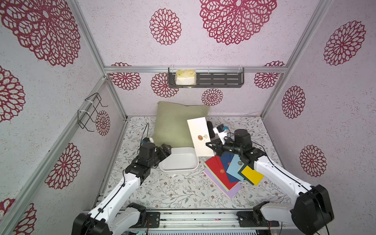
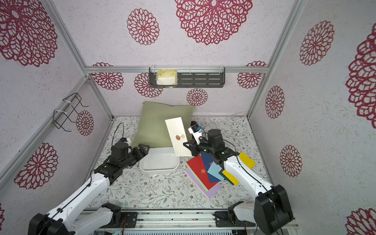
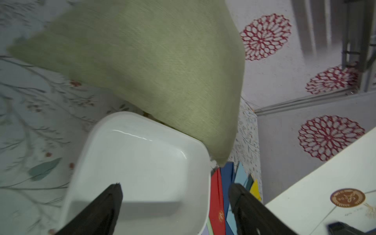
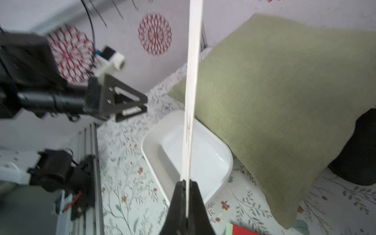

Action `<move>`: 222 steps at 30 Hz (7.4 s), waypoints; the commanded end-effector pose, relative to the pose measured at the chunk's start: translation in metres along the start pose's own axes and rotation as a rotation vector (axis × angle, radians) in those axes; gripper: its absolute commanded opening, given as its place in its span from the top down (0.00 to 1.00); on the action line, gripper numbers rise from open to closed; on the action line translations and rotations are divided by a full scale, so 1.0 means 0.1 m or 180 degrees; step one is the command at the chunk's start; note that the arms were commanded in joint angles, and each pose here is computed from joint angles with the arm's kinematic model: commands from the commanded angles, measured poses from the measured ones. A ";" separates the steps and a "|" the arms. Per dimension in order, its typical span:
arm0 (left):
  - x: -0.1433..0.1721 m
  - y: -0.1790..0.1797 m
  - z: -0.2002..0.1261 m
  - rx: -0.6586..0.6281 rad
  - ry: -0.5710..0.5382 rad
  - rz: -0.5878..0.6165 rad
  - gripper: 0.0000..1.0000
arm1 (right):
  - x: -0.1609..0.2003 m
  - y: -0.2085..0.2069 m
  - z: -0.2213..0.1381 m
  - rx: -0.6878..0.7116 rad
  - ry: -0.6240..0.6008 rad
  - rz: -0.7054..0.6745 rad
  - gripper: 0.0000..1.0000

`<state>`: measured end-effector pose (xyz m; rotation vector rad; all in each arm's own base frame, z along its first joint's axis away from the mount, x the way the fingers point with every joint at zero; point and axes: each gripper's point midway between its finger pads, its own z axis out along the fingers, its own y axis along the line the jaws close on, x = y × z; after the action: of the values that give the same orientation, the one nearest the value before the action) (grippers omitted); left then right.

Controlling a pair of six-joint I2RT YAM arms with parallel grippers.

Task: Put the sealed envelopes into the storage box
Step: Place the envelope in the storage box, then pick up the envelope from the center of the board.

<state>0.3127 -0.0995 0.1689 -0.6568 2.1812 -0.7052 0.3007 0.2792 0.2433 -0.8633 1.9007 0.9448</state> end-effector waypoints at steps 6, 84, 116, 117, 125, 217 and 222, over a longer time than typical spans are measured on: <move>-0.12 0.99 -0.46 -0.1141 -0.0285 -0.0119 0.10 | 0.31 0.27 0.50 -0.0189 0.1196 -0.1763 1.00; -0.05 1.09 -0.45 -0.0894 -0.0211 -0.0290 0.10 | 0.49 -0.20 1.76 0.0381 0.2428 -0.1602 0.58; 0.13 0.80 -0.24 -0.0500 0.0208 -0.0124 0.19 | 0.51 -0.31 1.56 0.0370 0.2391 -0.1401 0.60; 0.13 0.80 -0.24 -0.0498 0.0206 -0.0123 0.19 | 0.48 -0.33 1.55 0.0421 0.2358 -0.1426 0.60; 0.14 0.69 -0.28 -0.0379 0.0232 -0.0050 0.20 | 0.06 -0.36 1.39 0.0732 0.1801 -0.1319 0.56; 3.49 -2.40 1.65 0.1477 0.2893 0.0875 0.52 | 2.58 -1.66 -1.10 0.2436 0.0608 0.3259 0.44; 3.49 -2.42 1.63 0.1477 0.2882 0.0872 0.56 | 2.55 -1.66 -1.10 0.2428 0.0574 0.3261 0.44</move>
<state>0.2920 -0.5298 0.0513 0.2396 2.6974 -1.4150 0.3126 0.0451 0.0311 0.5164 2.5122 0.5224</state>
